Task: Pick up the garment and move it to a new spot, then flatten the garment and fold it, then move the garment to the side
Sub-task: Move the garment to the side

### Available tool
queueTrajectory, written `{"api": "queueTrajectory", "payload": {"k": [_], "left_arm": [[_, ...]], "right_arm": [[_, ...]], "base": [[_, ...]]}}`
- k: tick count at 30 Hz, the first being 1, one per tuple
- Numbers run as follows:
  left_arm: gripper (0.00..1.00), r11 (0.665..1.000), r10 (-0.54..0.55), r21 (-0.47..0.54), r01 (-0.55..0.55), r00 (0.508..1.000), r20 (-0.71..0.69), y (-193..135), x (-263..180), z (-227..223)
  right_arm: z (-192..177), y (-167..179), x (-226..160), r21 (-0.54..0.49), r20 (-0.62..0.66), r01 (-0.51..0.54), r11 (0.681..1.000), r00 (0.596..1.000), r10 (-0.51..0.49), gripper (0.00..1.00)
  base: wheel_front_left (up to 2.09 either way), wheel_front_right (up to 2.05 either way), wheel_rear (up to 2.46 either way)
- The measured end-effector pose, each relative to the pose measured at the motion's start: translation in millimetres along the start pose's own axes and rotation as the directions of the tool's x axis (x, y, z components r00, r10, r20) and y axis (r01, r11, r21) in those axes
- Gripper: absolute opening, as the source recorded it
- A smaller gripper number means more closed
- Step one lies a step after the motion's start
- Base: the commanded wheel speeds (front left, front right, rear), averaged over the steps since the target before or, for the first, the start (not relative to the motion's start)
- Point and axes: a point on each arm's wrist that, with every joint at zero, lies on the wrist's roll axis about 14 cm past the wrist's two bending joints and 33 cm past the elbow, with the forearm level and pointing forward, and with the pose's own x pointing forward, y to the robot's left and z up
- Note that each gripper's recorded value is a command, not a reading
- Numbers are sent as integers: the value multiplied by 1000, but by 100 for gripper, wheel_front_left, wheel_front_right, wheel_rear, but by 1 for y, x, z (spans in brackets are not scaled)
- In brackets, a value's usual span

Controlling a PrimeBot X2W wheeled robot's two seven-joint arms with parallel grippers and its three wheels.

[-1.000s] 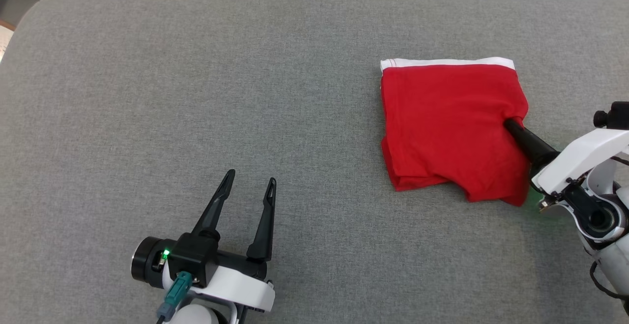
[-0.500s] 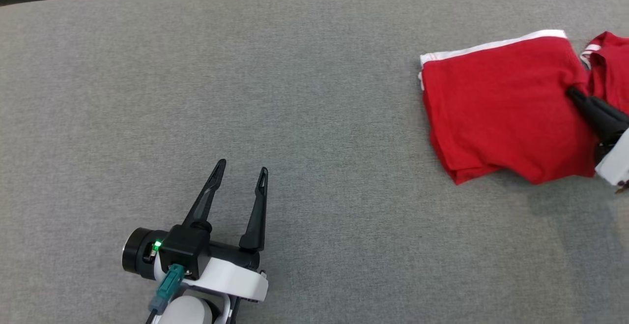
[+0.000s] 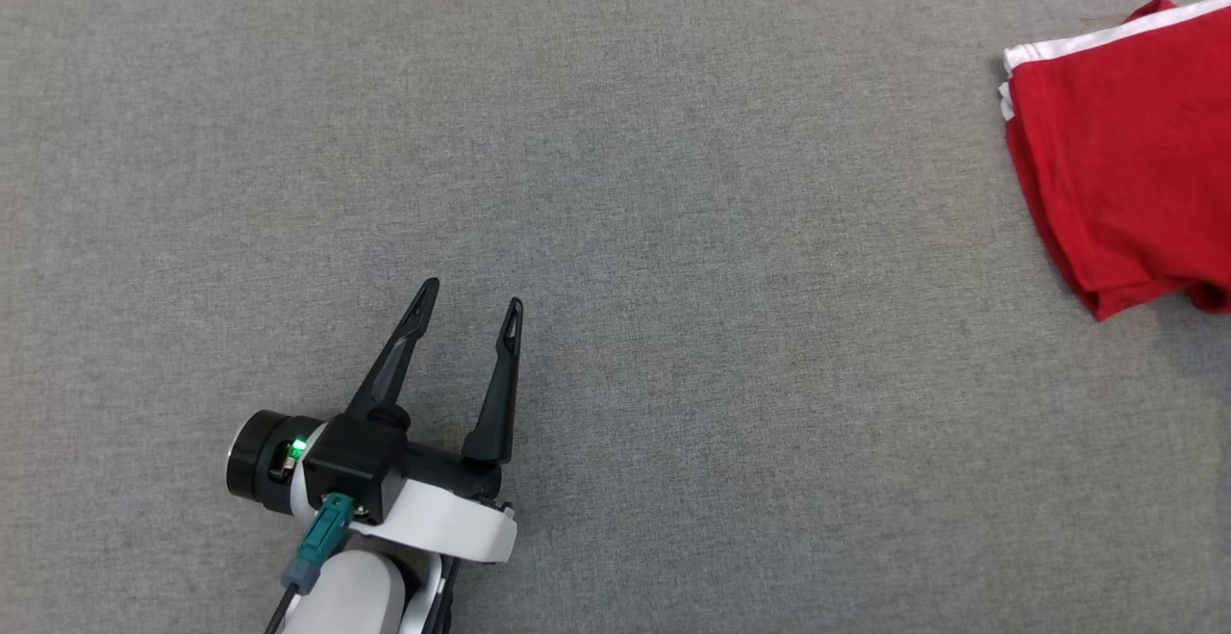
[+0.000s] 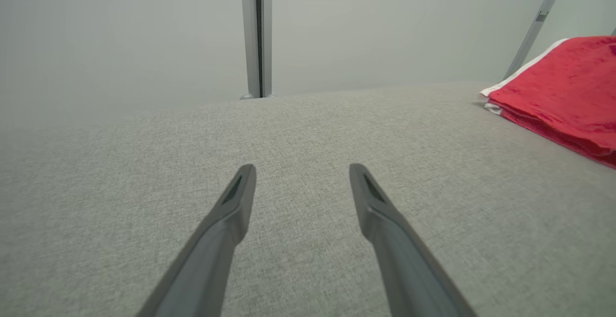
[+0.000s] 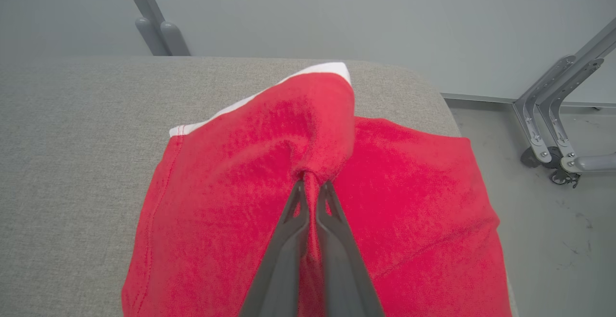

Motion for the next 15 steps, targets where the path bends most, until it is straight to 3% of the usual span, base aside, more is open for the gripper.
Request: {"api": "queueTrajectory", "payload": {"k": [15], "left_arm": [[100, 1000, -12, 11, 12, 1000, -9, 8, 12, -10]], "right_arm": [[-9, -63, 4, -55, -37, 174, 983, 984, -176, 0]], "base": [[0, 0, 0]]}}
